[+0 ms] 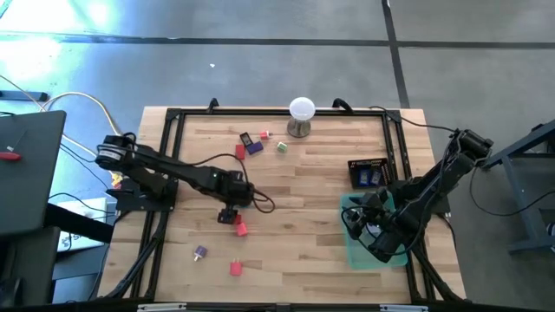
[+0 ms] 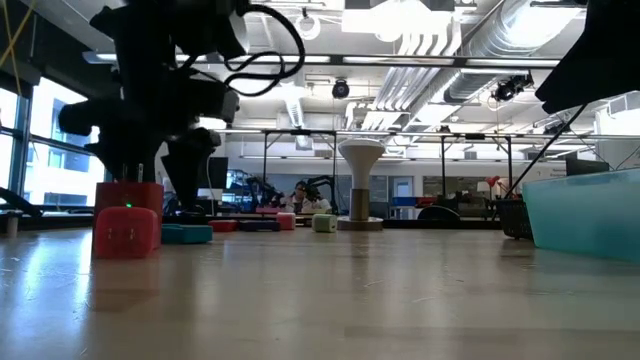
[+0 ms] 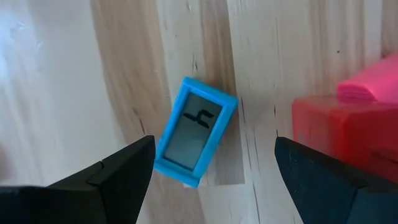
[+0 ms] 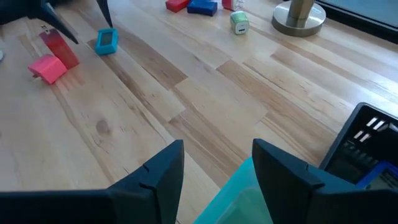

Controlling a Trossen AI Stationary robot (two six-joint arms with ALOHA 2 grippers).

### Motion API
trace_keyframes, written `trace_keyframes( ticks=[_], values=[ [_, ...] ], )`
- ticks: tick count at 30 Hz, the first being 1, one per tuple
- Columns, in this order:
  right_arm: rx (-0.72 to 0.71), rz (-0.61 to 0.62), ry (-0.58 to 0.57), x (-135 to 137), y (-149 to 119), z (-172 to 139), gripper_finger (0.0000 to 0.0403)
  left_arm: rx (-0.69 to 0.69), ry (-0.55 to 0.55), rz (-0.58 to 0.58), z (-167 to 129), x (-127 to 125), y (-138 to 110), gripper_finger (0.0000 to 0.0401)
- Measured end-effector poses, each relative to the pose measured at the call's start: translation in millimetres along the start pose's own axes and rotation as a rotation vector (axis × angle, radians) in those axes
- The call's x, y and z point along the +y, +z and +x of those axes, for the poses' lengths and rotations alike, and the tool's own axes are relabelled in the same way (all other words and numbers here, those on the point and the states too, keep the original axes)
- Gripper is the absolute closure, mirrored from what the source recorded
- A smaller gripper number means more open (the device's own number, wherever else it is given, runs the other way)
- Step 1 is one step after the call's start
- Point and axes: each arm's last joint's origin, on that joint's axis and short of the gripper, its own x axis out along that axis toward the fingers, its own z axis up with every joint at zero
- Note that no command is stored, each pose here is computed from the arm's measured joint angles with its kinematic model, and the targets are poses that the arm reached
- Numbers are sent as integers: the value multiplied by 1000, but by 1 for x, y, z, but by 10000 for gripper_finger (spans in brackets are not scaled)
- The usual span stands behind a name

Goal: Pick & Place Office items
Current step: Put the light blue charger adapter into the green bin

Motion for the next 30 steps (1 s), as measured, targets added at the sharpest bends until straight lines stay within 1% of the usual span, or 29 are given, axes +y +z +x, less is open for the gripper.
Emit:
trace_keyframes(
  ticks=[7,12,14,18,22,26,30],
  values=[
    [0,2,1,0,0,0,224,60,0,3,17,-1,0,78],
    [0,2,2,0,0,0,224,94,-3,-16,30,5,1,78],
    [0,2,2,0,0,0,224,96,-22,-28,33,7,2,78],
    [0,-1,2,0,0,0,224,70,-112,-41,36,11,4,78],
    [0,-4,2,0,0,0,224,60,-130,-53,37,14,4,79],
    [0,-4,2,0,0,0,224,59,-130,-51,37,14,4,89],
    [0,-4,2,0,0,0,224,60,-112,-47,37,14,4,113]
  ],
)
